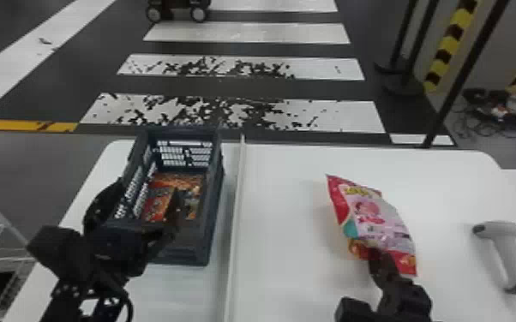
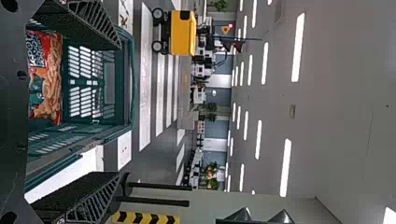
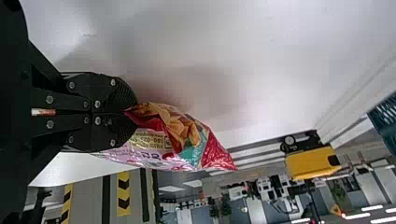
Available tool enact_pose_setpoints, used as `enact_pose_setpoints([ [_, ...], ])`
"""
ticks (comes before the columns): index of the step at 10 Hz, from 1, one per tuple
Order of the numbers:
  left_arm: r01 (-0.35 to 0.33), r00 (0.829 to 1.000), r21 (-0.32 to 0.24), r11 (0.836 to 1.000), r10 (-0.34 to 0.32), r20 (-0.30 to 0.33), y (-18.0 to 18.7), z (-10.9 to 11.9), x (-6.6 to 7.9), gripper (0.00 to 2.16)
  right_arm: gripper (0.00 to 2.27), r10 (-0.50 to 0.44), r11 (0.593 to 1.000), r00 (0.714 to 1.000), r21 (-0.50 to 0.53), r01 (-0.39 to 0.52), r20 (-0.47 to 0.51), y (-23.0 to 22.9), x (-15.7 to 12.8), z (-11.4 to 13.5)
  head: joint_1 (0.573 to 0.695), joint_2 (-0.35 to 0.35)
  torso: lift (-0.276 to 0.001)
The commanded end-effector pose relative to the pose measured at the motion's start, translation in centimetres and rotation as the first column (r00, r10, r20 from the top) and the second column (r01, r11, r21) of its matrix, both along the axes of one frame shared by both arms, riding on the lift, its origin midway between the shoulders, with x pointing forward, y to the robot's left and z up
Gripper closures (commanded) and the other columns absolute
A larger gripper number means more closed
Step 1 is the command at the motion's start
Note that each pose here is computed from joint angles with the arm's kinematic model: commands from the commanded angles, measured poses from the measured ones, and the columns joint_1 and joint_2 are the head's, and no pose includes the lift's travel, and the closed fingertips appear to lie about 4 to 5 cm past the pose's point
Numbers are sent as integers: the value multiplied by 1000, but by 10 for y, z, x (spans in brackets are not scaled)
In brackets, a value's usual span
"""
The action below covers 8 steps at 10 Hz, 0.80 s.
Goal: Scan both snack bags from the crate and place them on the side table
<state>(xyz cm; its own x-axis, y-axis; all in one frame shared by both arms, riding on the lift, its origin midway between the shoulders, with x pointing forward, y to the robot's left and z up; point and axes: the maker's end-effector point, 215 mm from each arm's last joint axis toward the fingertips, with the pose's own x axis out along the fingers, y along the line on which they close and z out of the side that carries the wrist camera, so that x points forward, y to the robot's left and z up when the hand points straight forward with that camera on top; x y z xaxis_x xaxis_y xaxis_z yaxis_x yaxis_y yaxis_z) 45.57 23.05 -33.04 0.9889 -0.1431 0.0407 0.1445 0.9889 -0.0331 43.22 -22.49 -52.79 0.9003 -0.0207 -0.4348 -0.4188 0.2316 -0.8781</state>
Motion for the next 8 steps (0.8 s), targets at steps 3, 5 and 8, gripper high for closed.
enact_pose_setpoints([
  [3,0,1000,0,1000,0,1,-1,0,0,29,-2,-22,956,999,293,8,42,26,-8,66,695,15,-98],
  [5,0,1000,0,1000,0,1,-1,0,0,29,49,3,909,999,416,-16,32,39,-9,101,695,37,-98],
  [8,0,1000,0,1000,0,3,-1,1,0,29,49,59,787,991,617,28,-121,45,-27,104,695,68,-98],
])
